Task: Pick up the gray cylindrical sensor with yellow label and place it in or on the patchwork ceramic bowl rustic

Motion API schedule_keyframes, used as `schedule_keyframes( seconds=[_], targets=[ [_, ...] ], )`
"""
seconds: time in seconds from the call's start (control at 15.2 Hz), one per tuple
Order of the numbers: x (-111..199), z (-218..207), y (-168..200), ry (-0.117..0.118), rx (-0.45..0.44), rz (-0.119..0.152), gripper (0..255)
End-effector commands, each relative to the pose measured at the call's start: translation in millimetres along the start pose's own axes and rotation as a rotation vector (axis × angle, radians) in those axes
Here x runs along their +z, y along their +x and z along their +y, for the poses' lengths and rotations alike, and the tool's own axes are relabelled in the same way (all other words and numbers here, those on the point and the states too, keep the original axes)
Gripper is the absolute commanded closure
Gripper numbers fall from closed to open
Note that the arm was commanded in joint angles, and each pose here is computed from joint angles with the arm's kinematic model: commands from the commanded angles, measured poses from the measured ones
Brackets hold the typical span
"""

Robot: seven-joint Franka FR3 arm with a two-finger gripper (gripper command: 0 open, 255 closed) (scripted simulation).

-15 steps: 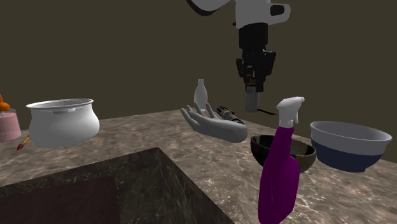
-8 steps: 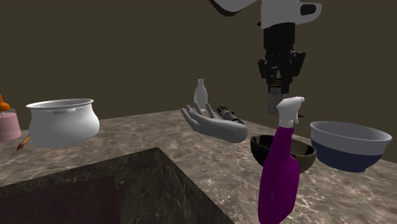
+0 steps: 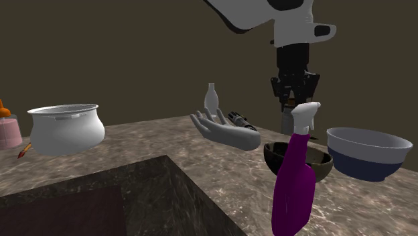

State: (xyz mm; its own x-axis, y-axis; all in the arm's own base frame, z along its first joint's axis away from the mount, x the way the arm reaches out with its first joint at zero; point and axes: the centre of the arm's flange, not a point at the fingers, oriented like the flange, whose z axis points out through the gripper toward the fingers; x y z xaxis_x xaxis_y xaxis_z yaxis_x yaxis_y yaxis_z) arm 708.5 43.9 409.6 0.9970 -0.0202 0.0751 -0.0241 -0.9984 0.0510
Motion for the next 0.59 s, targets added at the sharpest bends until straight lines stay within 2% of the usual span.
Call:
schedule_keyframes(
  seconds=[0.0, 0.33, 0.53],
  targets=[
    [10.6, -1.1, -0.5, 0.000, 0.000, 0.001, 255],
    [37.3, -2.5, -2.6, 0.000, 0.000, 0.001, 255],
    [37.3, -2.5, -2.6, 0.000, 0.000, 0.001, 255]
  ],
)
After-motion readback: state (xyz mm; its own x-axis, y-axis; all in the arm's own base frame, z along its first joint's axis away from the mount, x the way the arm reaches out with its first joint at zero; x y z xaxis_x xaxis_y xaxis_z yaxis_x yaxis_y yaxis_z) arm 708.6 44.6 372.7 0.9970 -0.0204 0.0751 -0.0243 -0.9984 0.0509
